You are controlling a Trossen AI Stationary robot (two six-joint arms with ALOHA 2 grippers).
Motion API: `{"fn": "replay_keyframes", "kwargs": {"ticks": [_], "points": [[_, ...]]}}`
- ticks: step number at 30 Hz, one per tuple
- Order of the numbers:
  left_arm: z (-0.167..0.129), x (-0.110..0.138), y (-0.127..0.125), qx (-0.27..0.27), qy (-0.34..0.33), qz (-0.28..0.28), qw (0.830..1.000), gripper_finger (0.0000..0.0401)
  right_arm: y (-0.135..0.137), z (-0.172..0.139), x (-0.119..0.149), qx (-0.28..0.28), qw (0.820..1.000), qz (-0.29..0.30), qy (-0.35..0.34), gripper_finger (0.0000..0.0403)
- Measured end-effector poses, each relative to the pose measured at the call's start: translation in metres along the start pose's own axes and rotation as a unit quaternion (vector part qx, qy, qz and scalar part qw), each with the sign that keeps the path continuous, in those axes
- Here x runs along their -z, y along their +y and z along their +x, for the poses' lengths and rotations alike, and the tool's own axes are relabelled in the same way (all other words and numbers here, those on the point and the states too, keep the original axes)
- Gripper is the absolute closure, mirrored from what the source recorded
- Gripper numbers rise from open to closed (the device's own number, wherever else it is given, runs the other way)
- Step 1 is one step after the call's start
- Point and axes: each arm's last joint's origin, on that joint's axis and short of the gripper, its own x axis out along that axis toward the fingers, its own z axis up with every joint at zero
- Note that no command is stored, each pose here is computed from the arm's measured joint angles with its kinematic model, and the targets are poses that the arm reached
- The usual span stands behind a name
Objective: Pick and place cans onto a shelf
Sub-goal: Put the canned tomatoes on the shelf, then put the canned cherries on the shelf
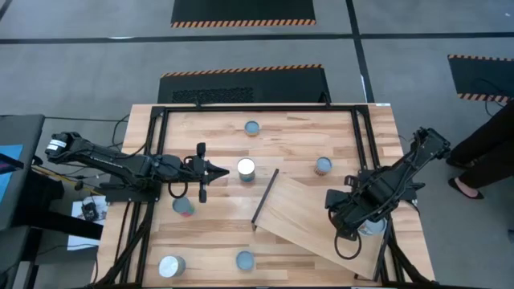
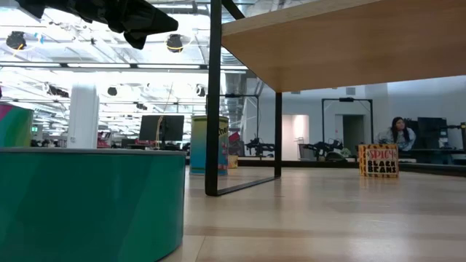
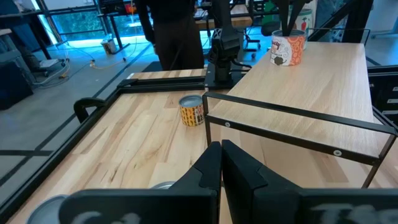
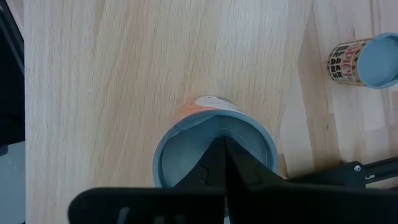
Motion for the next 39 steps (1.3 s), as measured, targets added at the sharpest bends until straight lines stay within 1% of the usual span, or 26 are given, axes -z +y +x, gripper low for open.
{"fn": "replay_keyframes", "kwargs": {"ticks": [12, 17, 21, 25, 27, 30, 32, 36, 39], "points": [[0.000, 0.000, 0.000, 0.000, 0.000, 0.000, 1.000, 0.0399, 0.000, -0.001, 0.001, 0.000, 1.000, -0.007, -0.001, 0.0390], [0.000, 0.000, 0.000, 0.000, 0.000, 0.000, 1.000, 0.0399, 0.000, -0.009, 0.000, -0.013, 1.000, -0.009, -0.010, 0.0377], [0.000, 0.000, 0.000, 0.000, 0.000, 0.000, 1.000, 0.0399, 0.000, -0.017, -0.002, -0.020, 0.999, -0.014, -0.025, 0.0378], [0.000, 0.000, 0.000, 0.000, 0.000, 0.000, 1.000, 0.0399, 0.000, -0.025, -0.005, -0.021, 0.998, -0.038, -0.051, 0.0390], [0.000, 0.000, 0.000, 0.000, 0.000, 0.000, 1.000, 0.0399, 0.001, -0.029, -0.007, -0.017, 0.995, -0.063, -0.078, 0.0396], [0.000, 0.000, 0.000, 0.000, -0.001, 0.000, 1.000, 0.0399, 0.002, -0.034, -0.012, -0.006, 0.983, -0.109, -0.149, 0.0397], [0.000, 0.000, 0.000, 0.000, -0.001, 0.000, 1.000, 0.0399, 0.001, -0.040, -0.016, -0.022, 0.969, -0.135, -0.204, 0.0398], [0.000, 0.000, 0.000, 0.001, -0.001, 0.005, 1.000, 0.0399, -0.006, -0.044, -0.025, -0.046, 0.934, -0.185, -0.302, 0.0399], [0.000, -0.001, -0.001, 0.010, -0.003, 0.009, 1.000, 0.0399, -0.021, -0.043, -0.031, -0.050, 0.907, -0.201, -0.367, 0.0399]]}}
